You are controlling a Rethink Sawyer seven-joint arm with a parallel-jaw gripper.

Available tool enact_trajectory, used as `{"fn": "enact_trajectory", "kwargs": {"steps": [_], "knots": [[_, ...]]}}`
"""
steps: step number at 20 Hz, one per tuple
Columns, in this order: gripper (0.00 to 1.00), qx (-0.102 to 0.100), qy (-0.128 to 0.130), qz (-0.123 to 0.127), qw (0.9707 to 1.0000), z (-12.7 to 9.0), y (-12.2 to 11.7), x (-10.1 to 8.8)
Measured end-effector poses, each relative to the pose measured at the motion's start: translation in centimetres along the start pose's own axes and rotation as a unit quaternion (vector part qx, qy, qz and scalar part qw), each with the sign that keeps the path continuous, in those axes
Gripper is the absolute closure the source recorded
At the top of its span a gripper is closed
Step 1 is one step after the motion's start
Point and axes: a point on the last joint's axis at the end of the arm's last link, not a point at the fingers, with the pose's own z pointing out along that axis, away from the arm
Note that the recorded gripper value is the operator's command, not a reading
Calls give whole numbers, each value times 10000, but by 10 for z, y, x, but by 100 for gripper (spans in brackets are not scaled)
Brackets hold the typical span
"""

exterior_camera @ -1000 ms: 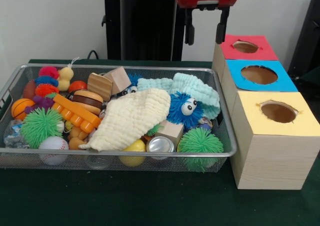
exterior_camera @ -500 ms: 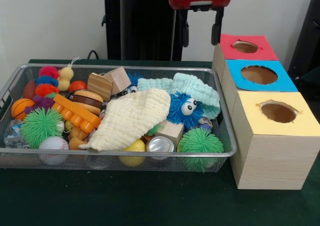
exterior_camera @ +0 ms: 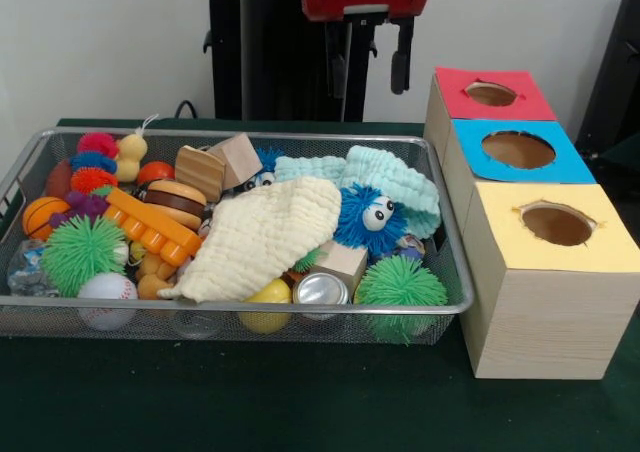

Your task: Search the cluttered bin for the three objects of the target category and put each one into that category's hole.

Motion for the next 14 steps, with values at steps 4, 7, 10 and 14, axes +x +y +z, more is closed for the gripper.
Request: {"fn": "enact_trajectory", "kwargs": {"steps": [4, 7, 10, 14], "knots": [[0, 22, 4, -24, 10000, 1, -4, 1], [0, 25, 6, -46, 10000, 1, -6, 2], [0, 29, 3, -70, 10000, 1, -6, 3], [0, 49, -12, -137, 9999, -1, -5, 5]]}}
